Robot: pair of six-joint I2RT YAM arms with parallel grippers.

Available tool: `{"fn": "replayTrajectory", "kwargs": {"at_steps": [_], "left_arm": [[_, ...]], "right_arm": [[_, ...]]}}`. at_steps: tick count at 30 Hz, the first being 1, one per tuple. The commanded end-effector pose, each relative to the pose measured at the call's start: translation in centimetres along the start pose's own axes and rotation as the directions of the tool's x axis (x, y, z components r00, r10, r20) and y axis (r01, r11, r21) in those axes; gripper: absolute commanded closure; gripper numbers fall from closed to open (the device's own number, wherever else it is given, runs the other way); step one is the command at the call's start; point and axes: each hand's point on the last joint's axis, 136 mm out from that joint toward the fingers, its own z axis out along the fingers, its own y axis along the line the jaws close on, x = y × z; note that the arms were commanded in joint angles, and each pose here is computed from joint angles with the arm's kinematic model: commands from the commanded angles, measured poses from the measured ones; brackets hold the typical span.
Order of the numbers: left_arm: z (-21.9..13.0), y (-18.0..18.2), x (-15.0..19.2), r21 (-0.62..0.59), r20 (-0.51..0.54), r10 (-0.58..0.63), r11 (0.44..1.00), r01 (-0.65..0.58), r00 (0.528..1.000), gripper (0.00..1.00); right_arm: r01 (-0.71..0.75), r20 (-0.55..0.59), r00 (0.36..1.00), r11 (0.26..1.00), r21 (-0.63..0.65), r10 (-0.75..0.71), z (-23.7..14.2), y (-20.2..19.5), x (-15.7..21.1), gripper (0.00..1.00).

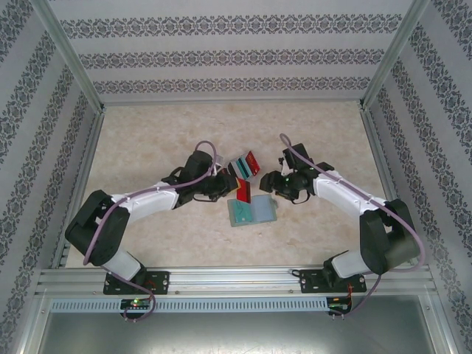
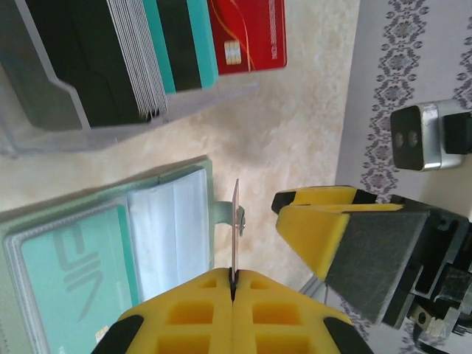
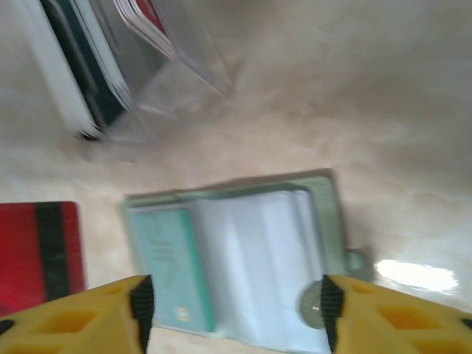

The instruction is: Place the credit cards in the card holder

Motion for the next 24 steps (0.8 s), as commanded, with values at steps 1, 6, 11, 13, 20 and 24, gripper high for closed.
{"fn": "replayTrajectory", "kwargs": {"at_steps": [1,6,11,13,20,24], "left_arm": [[0.1,1.1,0.9,-0.081,0.057,0.057,0.995,-0.052,0.997,1.0],[0.4,2.4,1.8,-0.11,0.108,0.052,0.993,-0.04,0.993,1.0],[1.1,3.1,2.6,-0.128,0.103,0.049,0.991,-0.035,0.993,1.0],[1.3,3.2,3.0,-0.136,0.107,0.055,0.99,-0.041,0.993,1.0],[2.5,3.4,3.3,-0.142,0.084,0.058,0.989,-0.045,0.995,1.0],[3.2,4.0,3.2,-0.15,0.081,0.058,0.988,-0.046,0.995,1.0]], "right_arm": [[0.146,-0.031,0.989,0.968,0.203,-0.142,-0.1,-2.9,1.0,0.3],[0.177,-0.082,0.983,0.959,0.223,-0.163,1.2,-3.4,1.6,0.27],[0.178,-0.127,0.98,0.958,0.226,-0.152,2.8,-4.0,2.4,0.27],[0.17,-0.135,0.981,0.959,0.228,-0.142,3.2,-4.2,2.6,0.27],[0.2,-0.156,0.974,0.947,0.252,-0.164,3.8,-4.8,1.8,0.42],[0.193,-0.153,0.975,0.951,0.242,-0.159,4.1,-5.0,1.5,0.55]]}}
